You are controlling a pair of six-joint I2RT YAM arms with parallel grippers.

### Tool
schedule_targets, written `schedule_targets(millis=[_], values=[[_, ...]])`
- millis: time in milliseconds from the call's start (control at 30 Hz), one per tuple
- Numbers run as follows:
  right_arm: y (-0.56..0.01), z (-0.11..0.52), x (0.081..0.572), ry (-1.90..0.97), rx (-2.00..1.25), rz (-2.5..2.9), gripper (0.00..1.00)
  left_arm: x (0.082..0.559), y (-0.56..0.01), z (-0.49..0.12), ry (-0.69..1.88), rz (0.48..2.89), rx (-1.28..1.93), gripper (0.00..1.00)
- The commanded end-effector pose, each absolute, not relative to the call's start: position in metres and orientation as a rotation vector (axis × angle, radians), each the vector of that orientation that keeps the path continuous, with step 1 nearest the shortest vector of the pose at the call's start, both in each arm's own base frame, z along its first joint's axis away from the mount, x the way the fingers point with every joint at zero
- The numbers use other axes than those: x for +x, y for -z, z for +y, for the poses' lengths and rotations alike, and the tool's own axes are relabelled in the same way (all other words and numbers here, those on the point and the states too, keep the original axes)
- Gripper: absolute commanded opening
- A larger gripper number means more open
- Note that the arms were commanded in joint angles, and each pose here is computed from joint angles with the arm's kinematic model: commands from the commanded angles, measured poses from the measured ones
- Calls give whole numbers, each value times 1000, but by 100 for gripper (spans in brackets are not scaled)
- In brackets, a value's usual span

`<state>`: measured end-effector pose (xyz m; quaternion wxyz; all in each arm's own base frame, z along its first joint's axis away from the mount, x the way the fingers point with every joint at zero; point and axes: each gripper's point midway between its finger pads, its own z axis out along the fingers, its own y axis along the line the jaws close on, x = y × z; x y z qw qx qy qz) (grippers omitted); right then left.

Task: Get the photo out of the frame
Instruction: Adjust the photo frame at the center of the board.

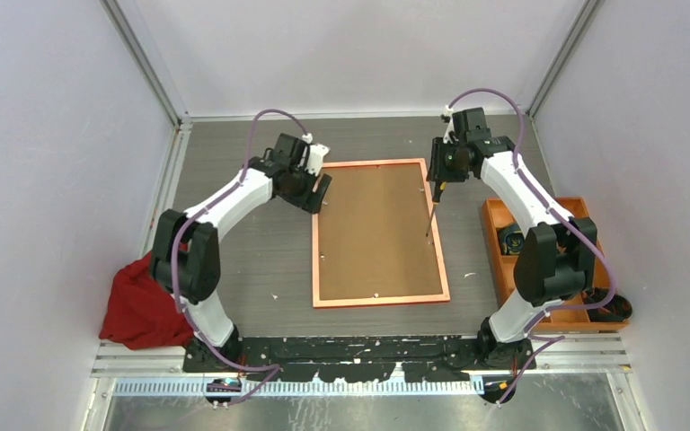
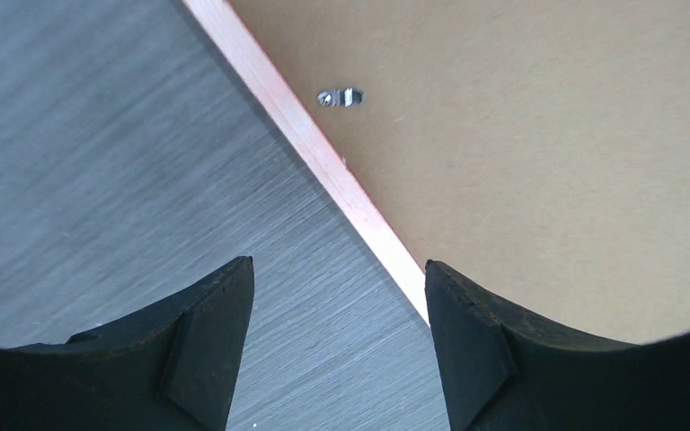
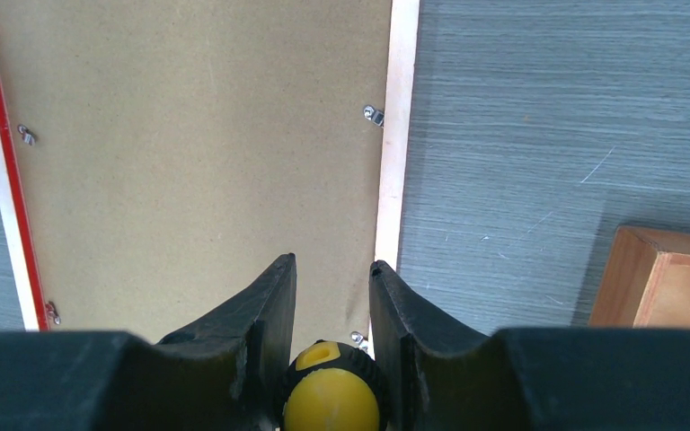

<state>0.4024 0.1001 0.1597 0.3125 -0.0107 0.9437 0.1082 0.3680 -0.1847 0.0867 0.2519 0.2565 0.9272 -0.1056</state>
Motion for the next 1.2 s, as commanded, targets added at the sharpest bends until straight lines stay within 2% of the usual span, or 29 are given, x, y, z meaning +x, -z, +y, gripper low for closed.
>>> schedule_targets(millis=[0, 133, 300, 500, 733, 1167], values=[[-169, 103, 413, -273, -61, 2443, 1, 366, -151, -213, 346, 2294, 854, 71], [-165, 102, 412, -267, -75, 2454, 1, 334, -152, -242, 379, 2185, 1064, 72], [-169, 103, 409, -276, -110, 2448, 1, 268, -147, -284, 535, 2015, 1380, 74], [-173, 104, 407, -282, -144, 2446, 1, 213, -126, -303, 605, 1894, 1608, 74], [-164, 110, 410, -152, -231, 2478, 1, 179, -100, -312, 596, 1841, 1751, 73], [-169, 117, 422, -21, -256, 2443, 1, 148, -103, -349, 687, 1764, 1877, 71]])
